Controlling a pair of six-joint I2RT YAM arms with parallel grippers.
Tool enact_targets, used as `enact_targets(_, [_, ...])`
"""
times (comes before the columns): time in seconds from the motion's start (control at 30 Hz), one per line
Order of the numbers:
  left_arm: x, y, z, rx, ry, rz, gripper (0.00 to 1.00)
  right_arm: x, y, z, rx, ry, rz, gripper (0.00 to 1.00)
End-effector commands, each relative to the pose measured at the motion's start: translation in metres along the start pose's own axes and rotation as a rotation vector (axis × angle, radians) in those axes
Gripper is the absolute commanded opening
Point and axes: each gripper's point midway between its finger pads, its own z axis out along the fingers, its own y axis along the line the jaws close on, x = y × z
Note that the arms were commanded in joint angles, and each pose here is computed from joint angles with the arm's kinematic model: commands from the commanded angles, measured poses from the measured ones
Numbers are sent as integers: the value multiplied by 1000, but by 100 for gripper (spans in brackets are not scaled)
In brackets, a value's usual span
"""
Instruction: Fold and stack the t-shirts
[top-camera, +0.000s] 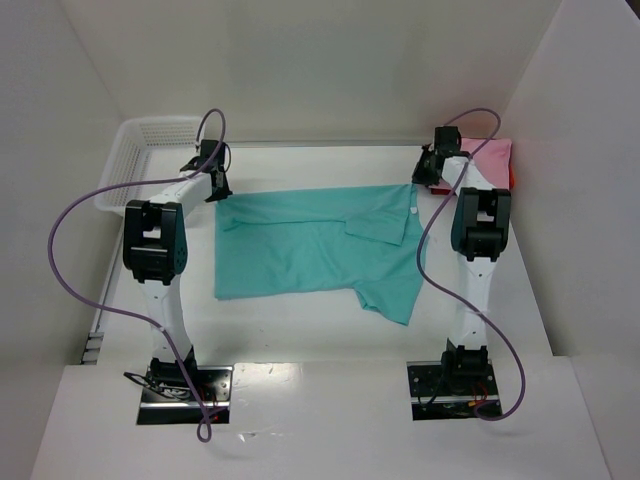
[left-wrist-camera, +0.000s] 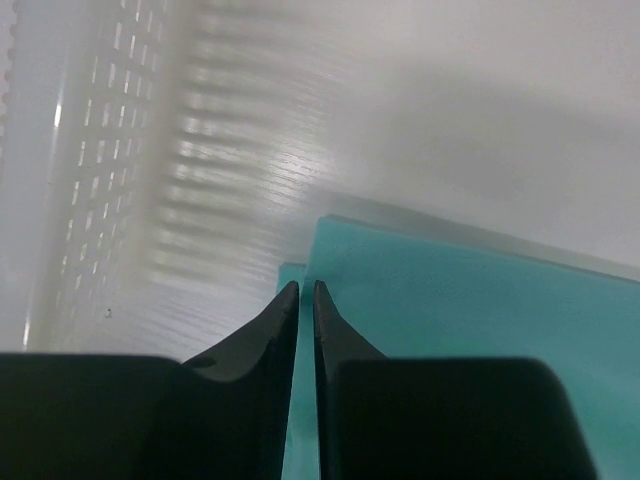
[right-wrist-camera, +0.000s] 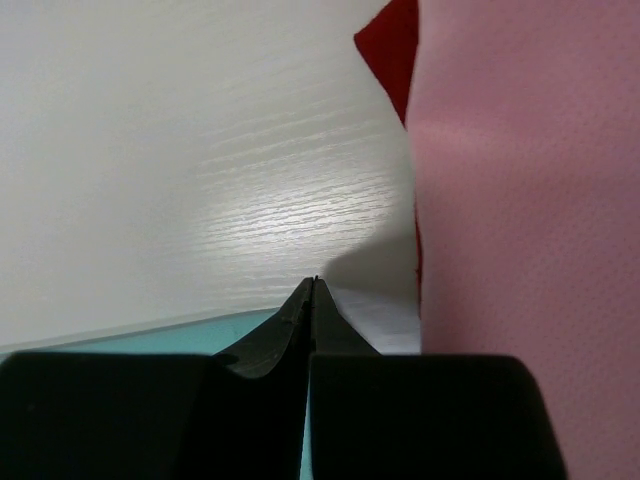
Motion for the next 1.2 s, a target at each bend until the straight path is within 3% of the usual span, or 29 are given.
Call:
enact_targets(0.0, [-8,2,2,-7,-17,33,21,-21,-3,-2,-2,-41,-11,0])
enact_targets(0.2, [-16,-9,-11,71,-27,44,50,-37,20,-22,-90,-62,-22,18])
enact_targets(0.37, [-36,-26,-25,149,-83,47,65,-53,35,-57,-133,-117,-35,33])
enact_targets(0.5, [-32,-27,-17,145,-67,51,66,-46,36,-72,-146,-127,-39,41])
enact_targets(0.73, [-15,-28,0,103,-15,45,52,-22,28,-63,-140,-79,-30,41])
enact_targets(1.17, [-6,-13,15,4,13,48,52,2,18,-34,-132,-8,-26,43])
